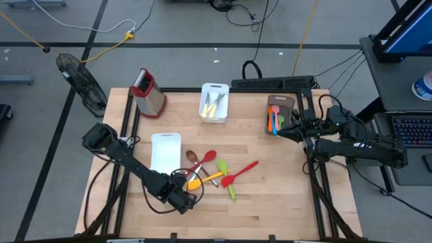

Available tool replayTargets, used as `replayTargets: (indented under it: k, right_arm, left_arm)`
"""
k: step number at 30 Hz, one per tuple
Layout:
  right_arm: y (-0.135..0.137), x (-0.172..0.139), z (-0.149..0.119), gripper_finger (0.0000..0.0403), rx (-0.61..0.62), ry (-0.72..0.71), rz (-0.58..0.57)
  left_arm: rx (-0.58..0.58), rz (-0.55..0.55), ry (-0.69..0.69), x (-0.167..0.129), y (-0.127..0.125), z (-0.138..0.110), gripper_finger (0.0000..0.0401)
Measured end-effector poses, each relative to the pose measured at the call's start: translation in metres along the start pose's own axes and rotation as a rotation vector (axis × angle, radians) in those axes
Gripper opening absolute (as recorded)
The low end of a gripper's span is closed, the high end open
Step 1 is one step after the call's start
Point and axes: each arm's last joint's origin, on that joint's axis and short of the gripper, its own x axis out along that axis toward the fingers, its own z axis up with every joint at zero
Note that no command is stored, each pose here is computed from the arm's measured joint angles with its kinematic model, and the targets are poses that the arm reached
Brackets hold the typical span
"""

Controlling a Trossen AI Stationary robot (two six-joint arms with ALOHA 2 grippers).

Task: Pick & Place Kitchen Items
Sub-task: Put the yellow knife into the top white bin

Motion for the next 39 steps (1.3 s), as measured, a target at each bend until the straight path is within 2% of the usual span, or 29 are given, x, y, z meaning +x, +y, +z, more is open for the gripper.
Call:
replayTargets:
  k: [17, 29, 39]
  right_arm:
    - [0.000, 0.000, 0.000, 0.0000, 0.004, 0.001, -0.001]
    - [0.000, 0.001, 0.000, 0.0000, 0.011, -0.002, -0.004]
    - [0.000, 0.001, 0.000, 0.0000, 0.026, -0.002, -0.004]
  left_arm:
    - [0.043, -0.022, -0.042, 0.003, 0.001, 0.002, 0.0154]
    - [0.073, 0.037, -0.059, 0.035, -0.001, 0.001, 0.0154]
    - [0.096, 0.040, -0.087, 0.038, -0.001, 0.000, 0.0154]
